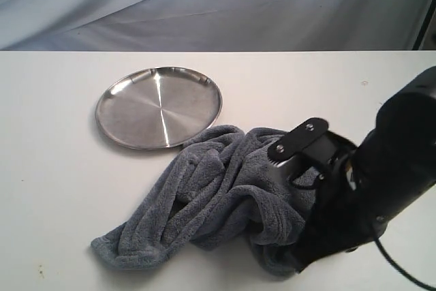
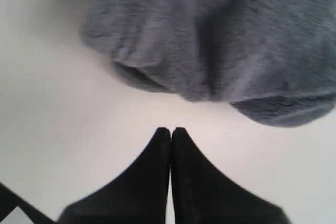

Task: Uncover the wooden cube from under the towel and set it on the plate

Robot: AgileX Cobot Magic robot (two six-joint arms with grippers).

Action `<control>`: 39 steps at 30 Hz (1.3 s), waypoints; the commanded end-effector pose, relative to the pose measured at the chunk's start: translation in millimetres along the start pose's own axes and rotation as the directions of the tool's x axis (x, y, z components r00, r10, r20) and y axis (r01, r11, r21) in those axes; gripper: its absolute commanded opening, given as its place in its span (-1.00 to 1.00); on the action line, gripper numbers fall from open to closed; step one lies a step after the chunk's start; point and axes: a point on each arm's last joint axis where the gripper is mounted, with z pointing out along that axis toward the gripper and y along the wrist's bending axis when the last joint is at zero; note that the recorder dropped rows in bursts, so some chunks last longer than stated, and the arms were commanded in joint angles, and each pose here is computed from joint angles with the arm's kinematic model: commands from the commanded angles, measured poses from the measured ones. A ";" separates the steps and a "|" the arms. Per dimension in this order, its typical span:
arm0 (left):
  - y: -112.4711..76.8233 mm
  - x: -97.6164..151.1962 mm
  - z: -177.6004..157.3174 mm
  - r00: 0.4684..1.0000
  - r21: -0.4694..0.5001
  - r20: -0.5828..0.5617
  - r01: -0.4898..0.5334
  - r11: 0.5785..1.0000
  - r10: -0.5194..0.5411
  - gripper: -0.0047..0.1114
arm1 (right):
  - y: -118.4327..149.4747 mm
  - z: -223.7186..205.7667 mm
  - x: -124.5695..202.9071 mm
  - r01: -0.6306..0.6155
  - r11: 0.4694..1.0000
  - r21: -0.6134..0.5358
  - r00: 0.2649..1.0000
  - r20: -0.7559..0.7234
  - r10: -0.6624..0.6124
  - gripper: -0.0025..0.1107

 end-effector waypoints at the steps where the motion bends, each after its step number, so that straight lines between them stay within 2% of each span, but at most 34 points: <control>1: 0.0 1.0 0.1 1.000 0.001 0.001 0.002 1.000 -0.002 -0.89 | -36.6 -0.5 2.7 -0.154 0.987 0.036 0.988 0.003 0.154 -0.96; 7: 0.0 1.0 0.1 1.000 0.001 0.001 0.000 1.000 0.000 -0.89 | -94.1 1.8 -4.2 -0.355 0.933 0.068 0.934 0.077 0.350 -0.96; 10: 0.0 1.0 0.1 1.000 0.001 0.001 0.000 1.000 0.000 -0.89 | -117.6 5.3 -15.1 -0.413 0.907 0.078 0.910 0.070 0.409 -0.96; 14: 0.0 1.0 0.1 1.000 0.001 0.001 0.000 1.000 0.000 -0.89 | -139.4 8.7 -35.7 -0.445 0.891 0.085 0.895 0.067 0.441 -0.96; 20: 0.0 1.0 0.1 1.000 0.001 0.001 0.002 1.000 -0.002 -0.89 | -158.5 7.6 -81.3 -0.443 0.892 0.083 0.896 0.078 0.438 -0.96; 24: 0.0 1.0 0.1 1.000 0.001 0.001 0.002 1.000 -0.002 -0.89 | -155.4 6.8 -114.9 -0.417 0.907 0.062 0.907 0.093 0.411 -0.96; 30: 0.0 1.0 0.1 1.000 0.001 0.001 0.000 1.000 0.000 -0.89 | -131.8 -0.3 -160.1 -0.359 0.933 -0.002 0.926 0.126 0.356 -0.96; 34: 0.0 1.0 0.1 1.000 0.001 0.001 0.000 1.000 0.000 -0.89 | -109.3 -7.9 -182.5 -0.296 0.955 -0.014 0.941 0.165 0.294 -0.96; 39: 0.0 1.0 0.1 1.000 0.001 0.001 0.000 1.000 0.000 -0.89 | -69.2 -4.1 -199.1 -0.211 0.976 -0.046 0.961 0.173 0.216 -0.96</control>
